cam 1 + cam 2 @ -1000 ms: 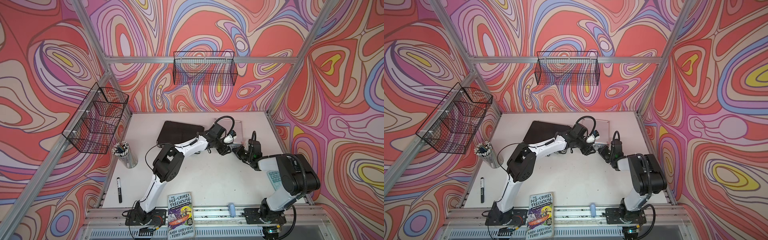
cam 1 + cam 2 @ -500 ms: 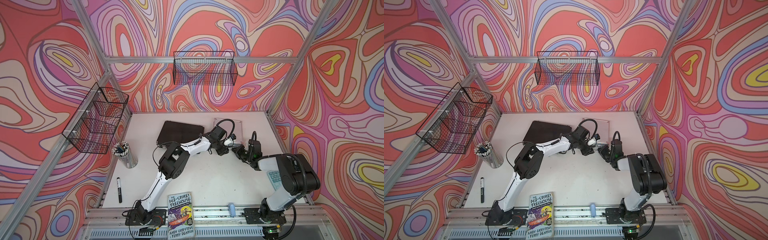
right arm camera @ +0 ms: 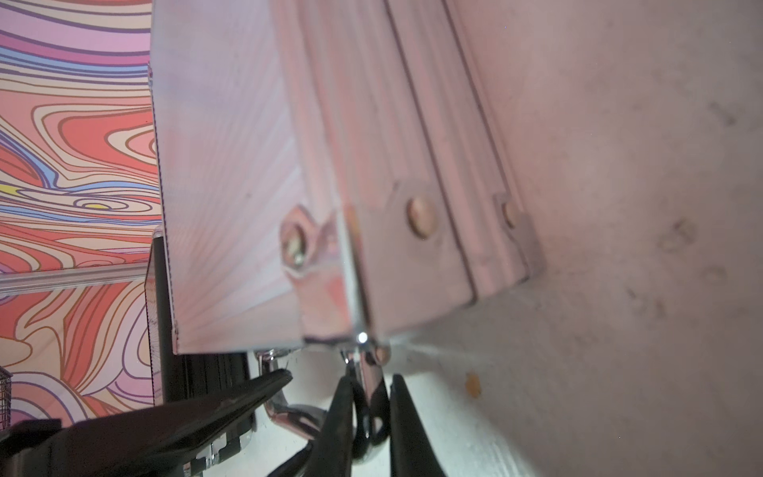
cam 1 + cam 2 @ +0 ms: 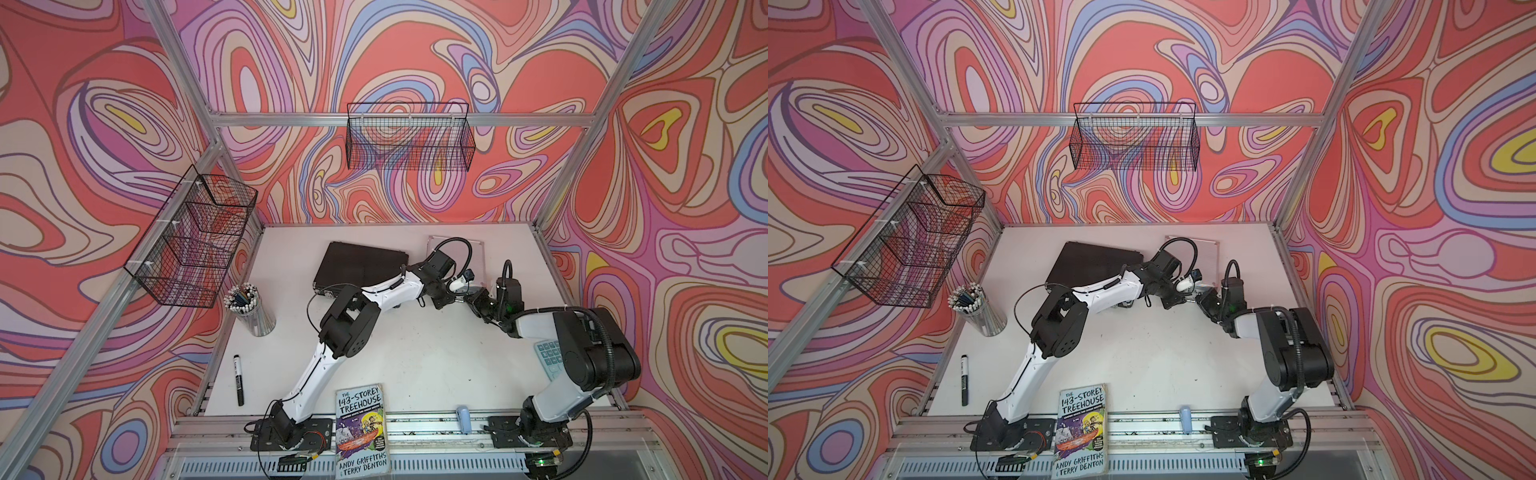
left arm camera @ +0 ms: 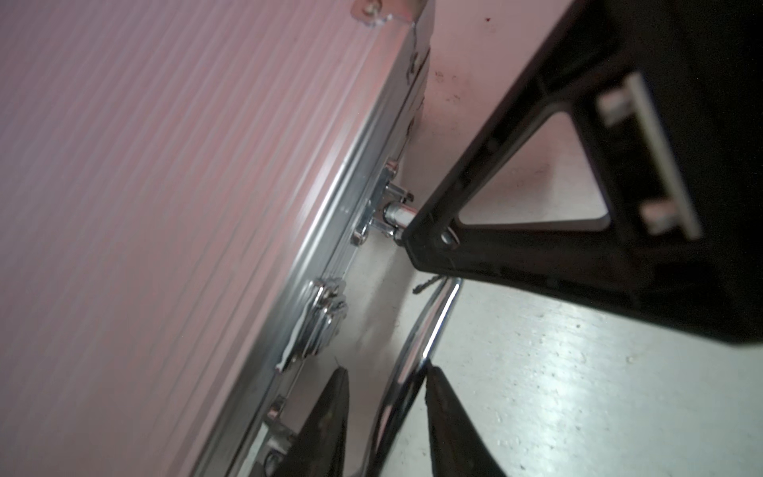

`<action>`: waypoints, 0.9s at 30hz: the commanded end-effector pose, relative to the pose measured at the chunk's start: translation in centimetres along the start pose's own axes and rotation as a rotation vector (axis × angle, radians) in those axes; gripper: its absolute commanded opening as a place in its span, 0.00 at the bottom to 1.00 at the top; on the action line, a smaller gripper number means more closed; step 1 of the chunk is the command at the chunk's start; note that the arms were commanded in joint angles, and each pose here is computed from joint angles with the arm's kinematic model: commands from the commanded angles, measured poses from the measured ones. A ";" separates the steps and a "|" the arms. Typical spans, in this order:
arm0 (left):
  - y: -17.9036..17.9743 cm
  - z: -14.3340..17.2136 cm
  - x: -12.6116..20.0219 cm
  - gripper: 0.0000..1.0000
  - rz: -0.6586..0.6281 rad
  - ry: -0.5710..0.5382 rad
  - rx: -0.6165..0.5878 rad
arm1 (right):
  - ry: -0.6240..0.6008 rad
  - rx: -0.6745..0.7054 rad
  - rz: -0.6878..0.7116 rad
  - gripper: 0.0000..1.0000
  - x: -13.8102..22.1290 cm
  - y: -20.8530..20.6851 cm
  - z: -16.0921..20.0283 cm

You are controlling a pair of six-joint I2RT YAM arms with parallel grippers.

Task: Open the poker set cases
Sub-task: Open the fastener on the poker set case.

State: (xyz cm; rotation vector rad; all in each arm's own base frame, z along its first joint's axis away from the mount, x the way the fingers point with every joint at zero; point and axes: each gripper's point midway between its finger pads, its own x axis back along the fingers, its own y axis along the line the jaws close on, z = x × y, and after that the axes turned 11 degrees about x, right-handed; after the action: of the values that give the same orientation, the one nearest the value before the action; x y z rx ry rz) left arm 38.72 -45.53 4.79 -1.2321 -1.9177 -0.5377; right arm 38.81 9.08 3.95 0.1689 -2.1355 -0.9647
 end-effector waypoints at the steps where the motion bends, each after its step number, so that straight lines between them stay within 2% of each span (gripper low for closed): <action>1: -0.1 2.2 -0.7 0.30 0.018 0.076 -0.023 | -0.081 0.035 -0.065 0.00 0.6 2.7 -2.8; 8: 0.5 3.1 -1.2 0.22 -0.004 0.125 -0.037 | -0.077 0.045 -0.064 0.00 0.8 3.1 -3.2; 17: 0.3 3.0 -1.6 0.12 0.015 0.136 -0.039 | -0.078 0.048 -0.065 0.00 1.1 3.5 -3.6; 24: 1.6 4.2 -2.0 0.07 -0.045 0.210 -0.056 | -0.071 0.053 -0.069 0.00 1.1 3.7 -3.6; 27: 1.8 4.5 -2.0 0.01 -0.053 0.224 -0.057 | -0.066 0.050 -0.069 0.00 1.0 3.5 -3.5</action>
State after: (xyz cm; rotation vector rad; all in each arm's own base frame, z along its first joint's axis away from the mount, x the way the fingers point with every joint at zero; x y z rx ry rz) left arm 38.86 -45.79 4.45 -1.2687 -1.8438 -0.6842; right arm 39.14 8.49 4.17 0.1350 -2.1261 -0.9261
